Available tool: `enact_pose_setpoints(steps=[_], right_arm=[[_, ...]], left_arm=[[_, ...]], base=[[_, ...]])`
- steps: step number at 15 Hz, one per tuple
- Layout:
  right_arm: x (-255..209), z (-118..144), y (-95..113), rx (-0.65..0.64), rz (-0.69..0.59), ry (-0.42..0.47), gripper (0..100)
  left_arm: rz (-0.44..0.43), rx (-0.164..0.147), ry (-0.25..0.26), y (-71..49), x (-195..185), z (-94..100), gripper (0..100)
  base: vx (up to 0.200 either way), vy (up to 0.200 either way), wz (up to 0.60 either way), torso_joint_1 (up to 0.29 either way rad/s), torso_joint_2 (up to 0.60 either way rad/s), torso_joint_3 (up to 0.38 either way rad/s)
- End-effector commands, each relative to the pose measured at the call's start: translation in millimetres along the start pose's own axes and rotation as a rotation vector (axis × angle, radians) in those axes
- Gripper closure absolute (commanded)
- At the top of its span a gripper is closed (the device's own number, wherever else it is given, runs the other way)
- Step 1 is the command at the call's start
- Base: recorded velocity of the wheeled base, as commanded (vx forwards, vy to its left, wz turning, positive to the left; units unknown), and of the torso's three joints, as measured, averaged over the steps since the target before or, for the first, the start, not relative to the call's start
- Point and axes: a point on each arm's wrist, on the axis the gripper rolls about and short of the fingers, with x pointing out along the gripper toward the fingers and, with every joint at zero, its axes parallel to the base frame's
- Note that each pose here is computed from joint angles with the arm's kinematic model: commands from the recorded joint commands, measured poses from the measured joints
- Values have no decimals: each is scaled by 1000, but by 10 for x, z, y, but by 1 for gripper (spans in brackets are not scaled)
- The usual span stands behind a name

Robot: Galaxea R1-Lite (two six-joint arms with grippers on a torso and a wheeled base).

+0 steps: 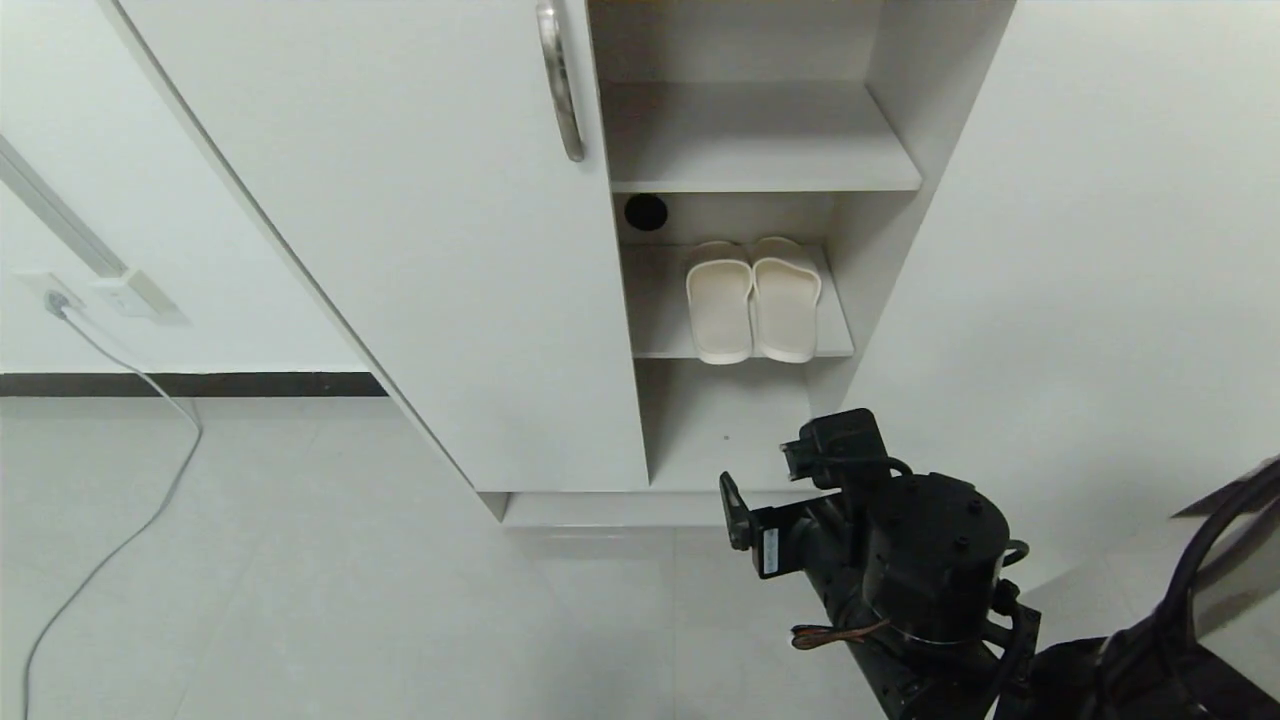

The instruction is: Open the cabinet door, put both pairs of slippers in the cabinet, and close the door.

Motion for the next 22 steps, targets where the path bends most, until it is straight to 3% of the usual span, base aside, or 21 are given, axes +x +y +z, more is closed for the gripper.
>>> enact_pose_setpoints(steps=[1,16,22], right_arm=[[10,-33,11,-4,1,6,0],[8,-85,9,-17,1,21,0],[8,-93,9,-18,1,23,0]], left_arm=[[0,-4,1,0,1,1,100],[0,-3,1,0,1,1,100],[0,-3,-1,0,0,5,100]], base=[[0,0,0,0,0,0],[0,0,0,0,0,3],[0,0,0,0,3,186]])
